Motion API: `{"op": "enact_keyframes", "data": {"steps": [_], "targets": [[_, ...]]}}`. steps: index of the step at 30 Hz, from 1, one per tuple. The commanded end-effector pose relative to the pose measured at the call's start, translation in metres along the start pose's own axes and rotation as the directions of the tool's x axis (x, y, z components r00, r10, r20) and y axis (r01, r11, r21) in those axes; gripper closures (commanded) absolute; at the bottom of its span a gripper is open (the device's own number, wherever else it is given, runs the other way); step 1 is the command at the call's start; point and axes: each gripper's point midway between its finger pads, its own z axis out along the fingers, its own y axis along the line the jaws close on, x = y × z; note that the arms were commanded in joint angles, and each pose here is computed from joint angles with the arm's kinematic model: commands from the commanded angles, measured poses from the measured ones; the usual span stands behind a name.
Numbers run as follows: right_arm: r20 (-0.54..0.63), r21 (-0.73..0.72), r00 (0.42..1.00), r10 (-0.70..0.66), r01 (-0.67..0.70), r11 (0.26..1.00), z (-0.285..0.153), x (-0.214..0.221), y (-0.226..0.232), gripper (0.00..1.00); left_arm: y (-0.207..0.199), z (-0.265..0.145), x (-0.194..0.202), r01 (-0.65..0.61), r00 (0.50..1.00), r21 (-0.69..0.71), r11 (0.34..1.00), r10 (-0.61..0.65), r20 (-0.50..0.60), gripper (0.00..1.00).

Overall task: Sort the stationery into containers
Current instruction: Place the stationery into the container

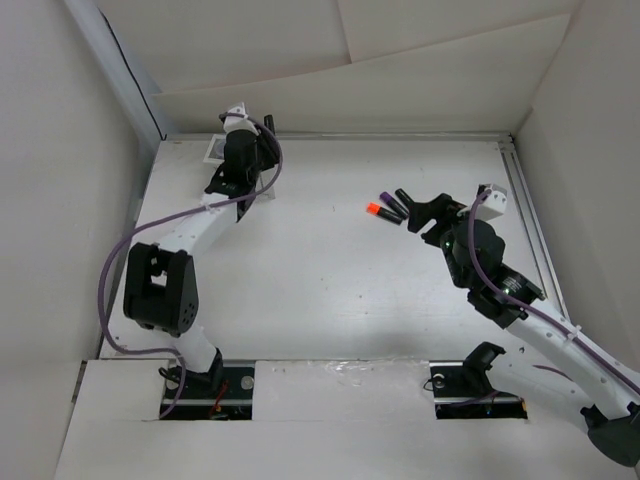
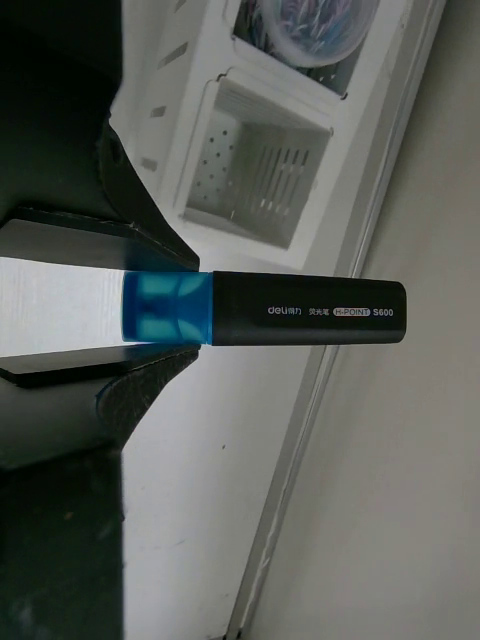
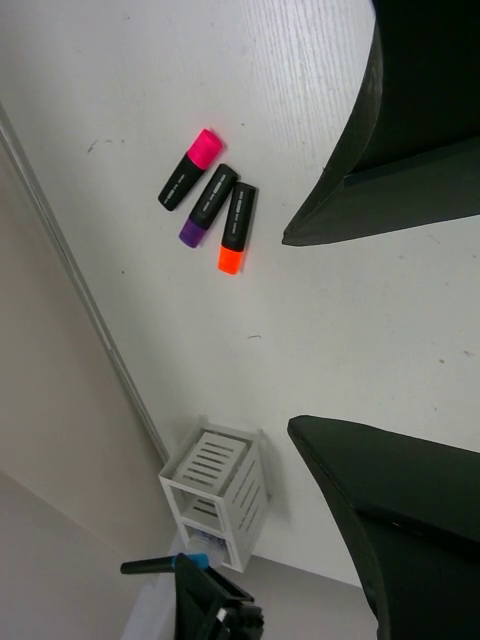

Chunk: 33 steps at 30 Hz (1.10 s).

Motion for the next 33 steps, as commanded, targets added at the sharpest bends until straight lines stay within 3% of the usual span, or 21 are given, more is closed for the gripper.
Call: {"op": "enact_keyframes", "data": {"steps": [1, 11, 31, 33], "targets": [[0.029, -0.037, 0.999, 0.018, -0.016, 0.999, 0.0, -0.009, 0.008, 0.25, 0.008, 0.024, -0.014, 0.002, 1.0, -0.023, 1.0, -0.001, 0.022, 0.83], [0.029, -0.05, 1.0, 0.004, -0.003, 0.999, 0.0, -0.01, 0.01, 0.25, 0.047, 0.07, -0.006, -0.038, 0.999, -0.17, 0.985, 0.039, 0.001, 0.83], [0.02, -0.064, 1.0, -0.005, 0.007, 0.998, 0.002, -0.005, 0.012, 0.25, 0.087, 0.101, 0.02, -0.124, 0.992, -0.306, 0.944, 0.115, -0.049, 0.83], [0.02, -0.064, 1.0, -0.005, 0.007, 0.998, 0.002, -0.005, 0.012, 0.25, 0.092, 0.102, 0.028, -0.131, 0.991, -0.312, 0.941, 0.116, -0.066, 0.78]]}}
